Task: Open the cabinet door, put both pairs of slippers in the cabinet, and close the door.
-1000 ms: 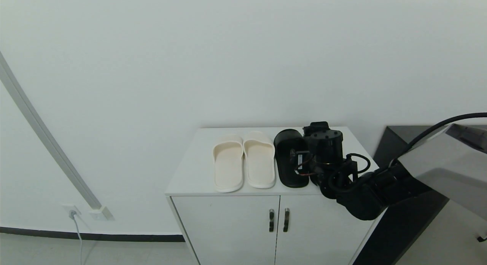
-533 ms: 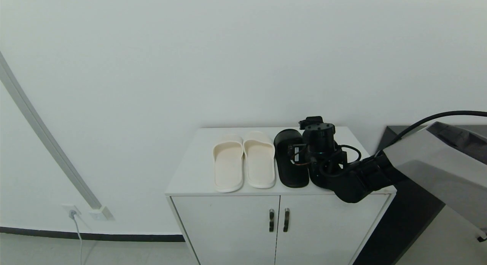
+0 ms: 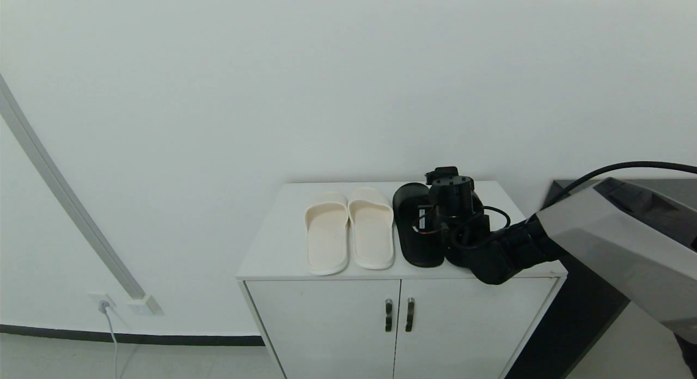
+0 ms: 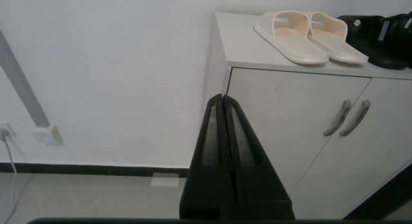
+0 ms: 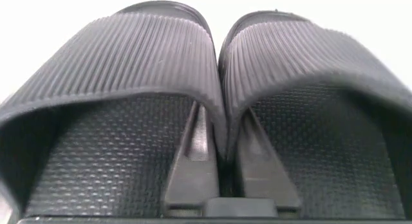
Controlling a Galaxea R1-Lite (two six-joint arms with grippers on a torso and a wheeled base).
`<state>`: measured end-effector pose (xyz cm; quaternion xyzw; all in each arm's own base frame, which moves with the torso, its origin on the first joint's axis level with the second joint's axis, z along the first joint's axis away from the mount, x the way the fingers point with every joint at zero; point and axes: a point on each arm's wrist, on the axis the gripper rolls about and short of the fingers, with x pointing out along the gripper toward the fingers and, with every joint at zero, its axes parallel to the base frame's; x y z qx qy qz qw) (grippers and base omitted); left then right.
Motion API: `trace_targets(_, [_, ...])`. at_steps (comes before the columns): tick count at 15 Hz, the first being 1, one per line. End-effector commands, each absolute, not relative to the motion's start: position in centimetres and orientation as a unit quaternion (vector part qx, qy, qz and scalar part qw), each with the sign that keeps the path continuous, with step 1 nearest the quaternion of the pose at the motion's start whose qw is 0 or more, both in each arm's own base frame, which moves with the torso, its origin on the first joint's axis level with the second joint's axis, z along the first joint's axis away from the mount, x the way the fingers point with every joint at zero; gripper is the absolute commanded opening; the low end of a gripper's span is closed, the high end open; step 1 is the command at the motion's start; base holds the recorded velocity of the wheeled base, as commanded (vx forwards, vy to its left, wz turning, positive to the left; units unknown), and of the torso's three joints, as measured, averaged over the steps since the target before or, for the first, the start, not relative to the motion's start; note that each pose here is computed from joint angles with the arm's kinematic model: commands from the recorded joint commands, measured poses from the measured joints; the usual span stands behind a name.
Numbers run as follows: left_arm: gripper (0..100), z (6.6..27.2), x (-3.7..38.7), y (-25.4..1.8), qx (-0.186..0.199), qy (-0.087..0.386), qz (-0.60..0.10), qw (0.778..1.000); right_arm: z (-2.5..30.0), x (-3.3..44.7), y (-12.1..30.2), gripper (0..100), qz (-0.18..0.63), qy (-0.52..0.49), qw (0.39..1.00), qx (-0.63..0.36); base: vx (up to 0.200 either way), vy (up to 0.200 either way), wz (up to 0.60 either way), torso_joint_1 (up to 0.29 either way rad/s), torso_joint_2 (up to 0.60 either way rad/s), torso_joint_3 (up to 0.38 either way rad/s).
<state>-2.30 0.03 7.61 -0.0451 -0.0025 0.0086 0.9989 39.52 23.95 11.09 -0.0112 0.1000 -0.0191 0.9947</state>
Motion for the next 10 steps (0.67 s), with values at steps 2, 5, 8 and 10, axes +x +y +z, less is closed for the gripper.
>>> trace_targets(2, [0,7.6,-2.3,0.0,-0.045,-0.002,0.009,0.999,11.4,39.7,23.7,0,-0.023,0.097,0.995,-0.009,0.0,0.0,0.0,0.0,0.0,0.0])
trace_targets(5, [0,7.6,-2.3,0.0,-0.045,-0.002,0.008,0.999,13.2,39.1,23.4,0,-0.022,0.081,0.996,0.002,0.0,0.0,0.0,0.0,0.0,0.0])
trace_targets(8, [0,7.6,-2.3,0.0,-0.044,-0.002,0.008,0.999,15.8,36.6,22.6,0,-0.008,0.072,0.997,0.007,0.0,0.0,0.0,0.0,0.0,0.0])
trace_targets(10, [0,7.6,-2.3,0.0,-0.044,-0.002,0.009,0.999,17.3,33.8,22.0,0,0.028,0.074,0.997,0.008,0.0,0.0,0.0,0.0,0.0,0.0])
